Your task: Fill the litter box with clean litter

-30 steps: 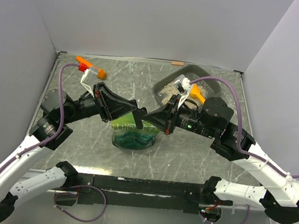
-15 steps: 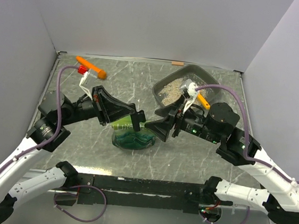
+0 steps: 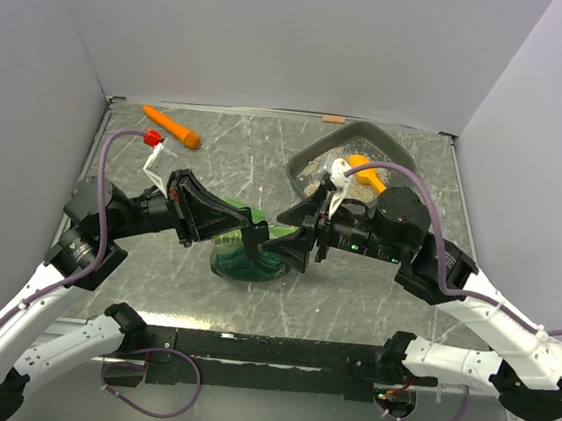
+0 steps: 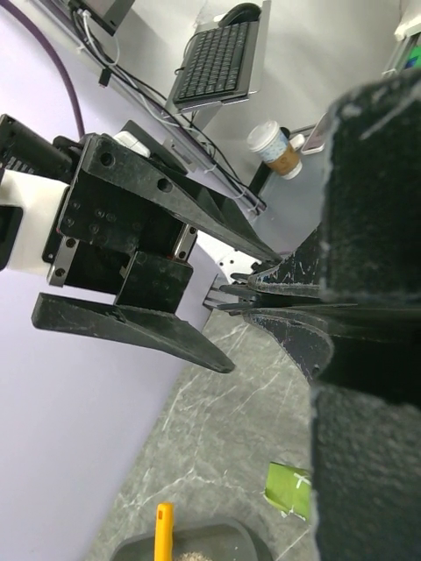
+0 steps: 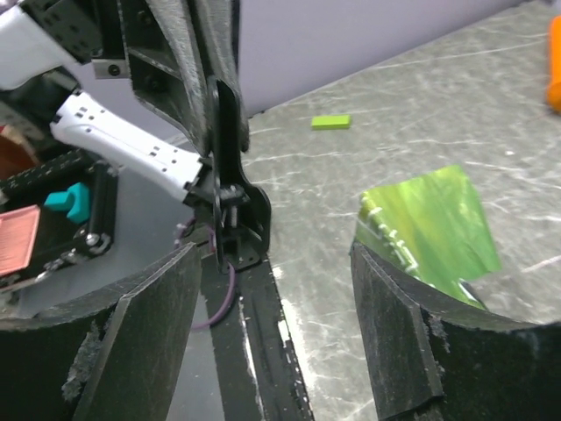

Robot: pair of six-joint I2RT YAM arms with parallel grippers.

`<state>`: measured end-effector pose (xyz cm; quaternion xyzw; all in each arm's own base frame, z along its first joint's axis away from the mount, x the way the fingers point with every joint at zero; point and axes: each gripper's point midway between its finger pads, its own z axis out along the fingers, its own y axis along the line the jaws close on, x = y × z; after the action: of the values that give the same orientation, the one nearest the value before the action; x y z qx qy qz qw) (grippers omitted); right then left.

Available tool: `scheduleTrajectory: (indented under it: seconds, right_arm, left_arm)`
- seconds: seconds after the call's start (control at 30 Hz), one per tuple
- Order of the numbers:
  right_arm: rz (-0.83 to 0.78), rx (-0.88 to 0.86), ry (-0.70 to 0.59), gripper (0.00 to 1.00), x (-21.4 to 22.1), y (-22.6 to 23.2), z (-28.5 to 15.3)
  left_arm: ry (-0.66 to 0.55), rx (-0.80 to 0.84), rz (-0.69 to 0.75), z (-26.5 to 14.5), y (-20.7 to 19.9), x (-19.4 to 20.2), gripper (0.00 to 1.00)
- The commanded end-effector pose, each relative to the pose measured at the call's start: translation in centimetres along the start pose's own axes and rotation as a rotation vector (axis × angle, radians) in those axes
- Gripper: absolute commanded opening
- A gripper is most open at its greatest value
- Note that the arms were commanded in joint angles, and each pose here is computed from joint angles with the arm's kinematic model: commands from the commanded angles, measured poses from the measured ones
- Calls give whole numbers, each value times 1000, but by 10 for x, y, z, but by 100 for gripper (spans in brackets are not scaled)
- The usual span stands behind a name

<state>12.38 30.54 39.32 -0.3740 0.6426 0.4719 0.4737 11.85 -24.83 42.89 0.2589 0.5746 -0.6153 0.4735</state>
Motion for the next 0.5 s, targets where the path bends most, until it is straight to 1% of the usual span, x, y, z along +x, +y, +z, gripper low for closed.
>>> scheduleTrajectory:
  seconds: [0.0, 0.13, 0.17, 0.23, 0.43, 0.47]
  right_arm:
    - [-16, -109, -63, 74, -22, 20, 6]
    - [-5, -142, -70, 71, -23, 24, 10]
    - [-5, -149, -74, 67, -24, 26, 10]
    - [-6, -152, -73, 62, -24, 26, 11]
    - [-10, -164, -90, 61, -25, 28, 8]
    - [-8, -166, -87, 59, -24, 28, 9]
  left_arm:
    - [-4, 53, 35, 0, -10, -3, 1]
    - [-3, 58, 38, 1, -11, -3, 1]
    - [-3, 58, 37, 1, -10, -3, 1]
    - [1, 60, 37, 1, -9, -2, 1]
    - [6, 66, 40, 1, -10, 0, 1]
    - [3, 65, 40, 1, -10, 0, 1]
